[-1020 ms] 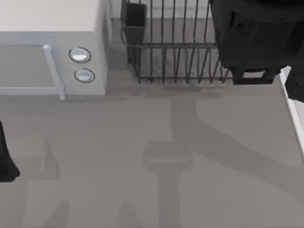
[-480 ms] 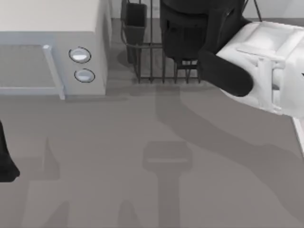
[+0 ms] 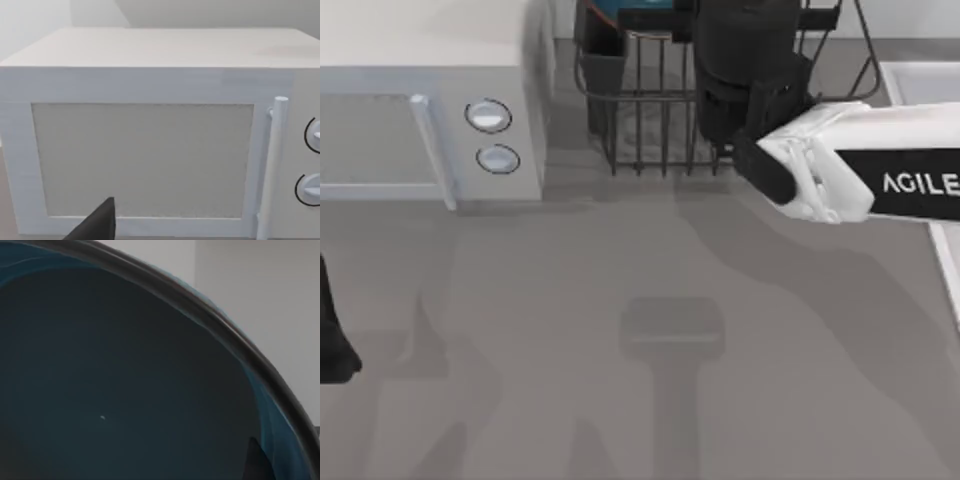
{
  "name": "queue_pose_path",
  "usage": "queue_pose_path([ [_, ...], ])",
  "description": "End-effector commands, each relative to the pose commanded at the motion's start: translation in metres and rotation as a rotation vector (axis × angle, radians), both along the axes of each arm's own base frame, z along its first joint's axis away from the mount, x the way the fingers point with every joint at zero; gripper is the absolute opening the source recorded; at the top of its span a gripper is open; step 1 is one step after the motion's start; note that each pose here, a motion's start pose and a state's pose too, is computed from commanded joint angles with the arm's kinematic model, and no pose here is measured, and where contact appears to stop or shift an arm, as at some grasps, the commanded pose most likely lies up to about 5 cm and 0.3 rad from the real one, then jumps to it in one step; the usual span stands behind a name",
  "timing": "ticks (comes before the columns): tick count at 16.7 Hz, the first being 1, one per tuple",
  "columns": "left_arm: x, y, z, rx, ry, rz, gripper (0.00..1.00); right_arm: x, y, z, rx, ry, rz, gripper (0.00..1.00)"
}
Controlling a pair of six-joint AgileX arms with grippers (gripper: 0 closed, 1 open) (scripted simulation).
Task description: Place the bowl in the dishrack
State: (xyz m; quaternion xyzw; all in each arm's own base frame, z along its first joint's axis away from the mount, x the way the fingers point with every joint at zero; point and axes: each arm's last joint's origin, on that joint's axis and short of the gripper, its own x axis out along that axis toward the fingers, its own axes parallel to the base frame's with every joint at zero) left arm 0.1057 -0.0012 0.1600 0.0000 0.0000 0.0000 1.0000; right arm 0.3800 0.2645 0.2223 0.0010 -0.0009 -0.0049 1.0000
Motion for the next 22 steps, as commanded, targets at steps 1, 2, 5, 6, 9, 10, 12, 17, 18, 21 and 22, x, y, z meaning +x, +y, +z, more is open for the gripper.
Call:
queue_pose_path([
  [1, 0.0000, 0.0000, 0.0000, 0.000, 0.000, 0.000, 1.00, 0.0024, -0.0022, -0.0033, -0.002, 0.002, 0.000, 0.00],
  [2, 0.0000, 0.0000, 0.0000, 0.000, 0.000, 0.000, 1.00, 0.0024, -0.0022, -0.0033, -0.002, 0.002, 0.000, 0.00],
  [5, 0.0000, 0.0000, 0.0000, 0.000, 0.000, 0.000, 1.00, 0.0024, -0.0022, -0.0033, -0.002, 0.002, 0.000, 0.00],
  [6, 0.0000, 0.0000, 0.0000, 0.000, 0.000, 0.000, 1.00, 0.0024, -0.0022, -0.0033, -0.002, 0.002, 0.000, 0.08],
  [9, 0.0000, 0.0000, 0.0000, 0.000, 0.000, 0.000, 1.00, 0.0024, -0.0022, -0.0033, -0.002, 0.002, 0.000, 0.30],
  [10, 0.0000, 0.0000, 0.0000, 0.000, 0.000, 0.000, 1.00, 0.0024, -0.0022, -0.0033, -0.002, 0.002, 0.000, 0.38],
  [12, 0.0000, 0.0000, 0.0000, 0.000, 0.000, 0.000, 1.00, 0.0024, -0.0022, -0.0033, -0.002, 0.002, 0.000, 0.53],
  [17, 0.0000, 0.0000, 0.0000, 0.000, 0.000, 0.000, 1.00, 0.0024, -0.0022, -0.0033, -0.002, 0.002, 0.000, 0.90],
  [18, 0.0000, 0.0000, 0.0000, 0.000, 0.000, 0.000, 1.00, 0.0024, -0.0022, -0.0033, -0.002, 0.002, 0.000, 0.98],
  [21, 0.0000, 0.0000, 0.0000, 0.000, 0.000, 0.000, 1.00, 0.0024, -0.0022, -0.0033, -0.002, 0.002, 0.000, 1.00],
  [22, 0.0000, 0.0000, 0.0000, 0.000, 0.000, 0.000, 1.00, 0.0024, -0.0022, -0.0033, -0.002, 0.002, 0.000, 1.00],
])
